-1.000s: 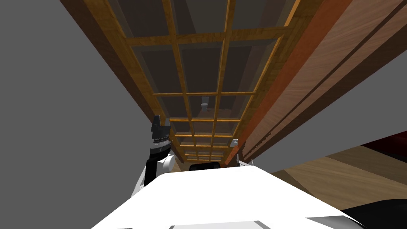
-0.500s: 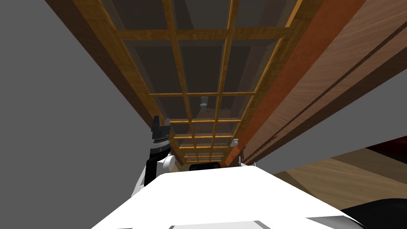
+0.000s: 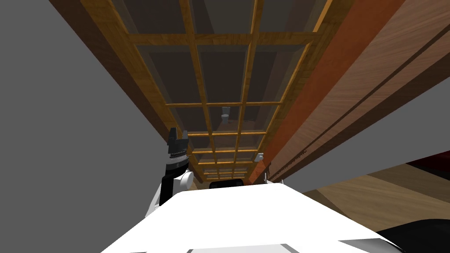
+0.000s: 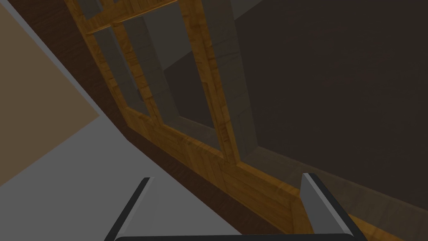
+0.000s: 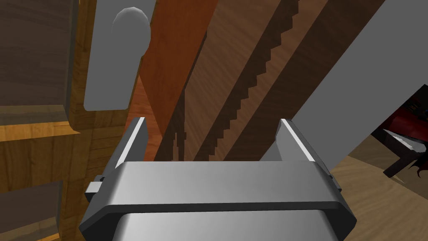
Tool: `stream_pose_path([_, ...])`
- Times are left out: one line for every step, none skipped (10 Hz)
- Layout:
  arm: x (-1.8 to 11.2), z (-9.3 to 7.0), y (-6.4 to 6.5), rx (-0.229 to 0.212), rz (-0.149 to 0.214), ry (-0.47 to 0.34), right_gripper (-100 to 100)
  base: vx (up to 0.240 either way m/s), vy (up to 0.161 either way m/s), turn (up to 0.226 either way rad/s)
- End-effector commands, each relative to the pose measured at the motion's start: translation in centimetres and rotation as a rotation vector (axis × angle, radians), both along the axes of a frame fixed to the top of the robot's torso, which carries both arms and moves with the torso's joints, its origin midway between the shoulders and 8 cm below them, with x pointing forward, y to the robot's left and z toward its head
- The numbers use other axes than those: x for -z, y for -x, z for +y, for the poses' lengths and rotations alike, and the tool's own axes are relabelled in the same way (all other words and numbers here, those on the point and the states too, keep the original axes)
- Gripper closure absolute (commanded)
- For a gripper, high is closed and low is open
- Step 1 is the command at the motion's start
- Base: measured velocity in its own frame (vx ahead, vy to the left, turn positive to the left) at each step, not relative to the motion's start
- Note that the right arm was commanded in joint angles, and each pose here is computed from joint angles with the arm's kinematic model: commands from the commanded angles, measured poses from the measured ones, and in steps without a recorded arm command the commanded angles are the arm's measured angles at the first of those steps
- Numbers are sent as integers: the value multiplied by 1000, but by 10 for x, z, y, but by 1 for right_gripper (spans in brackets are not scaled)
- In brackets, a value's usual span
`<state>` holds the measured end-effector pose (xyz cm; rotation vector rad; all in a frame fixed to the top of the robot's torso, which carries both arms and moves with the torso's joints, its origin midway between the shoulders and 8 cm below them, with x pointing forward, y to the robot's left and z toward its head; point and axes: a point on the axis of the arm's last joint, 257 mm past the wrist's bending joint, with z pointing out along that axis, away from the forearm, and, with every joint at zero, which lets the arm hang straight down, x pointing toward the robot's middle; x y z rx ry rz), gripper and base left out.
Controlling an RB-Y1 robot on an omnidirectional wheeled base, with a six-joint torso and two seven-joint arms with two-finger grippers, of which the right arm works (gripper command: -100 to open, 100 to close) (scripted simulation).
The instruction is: Push the door open
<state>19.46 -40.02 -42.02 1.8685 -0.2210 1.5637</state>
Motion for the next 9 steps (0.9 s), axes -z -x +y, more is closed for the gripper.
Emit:
stream_pose_path([-11, 2, -26, -29, -45, 13, -100, -15, -7, 22])
stream_pose_path([-11, 2, -26, -29, -45, 13, -100, -8, -2, 7])
stream_pose_path([-11, 2, -26, -29, -45, 13, -100, 13, -15, 17])
stream_pose_path([-8, 2, -23, -28, -34, 12, -100, 20, -8, -9])
stream_pose_path([-4, -6, 0, 3, -18, 15, -100, 45, 36, -96])
stream_pose_path([-6, -7, -1, 5, -22, 17, -100, 90, 43, -91])
stream_pose_path([-7, -8, -2, 7, -26, 20, -100, 93, 38, -35])
stream_pose_path([-7, -8, -2, 7, -26, 20, -100, 61, 31, -6])
stream_pose_path([-7, -8, -2, 7, -26, 20, -100, 24, 5, -3])
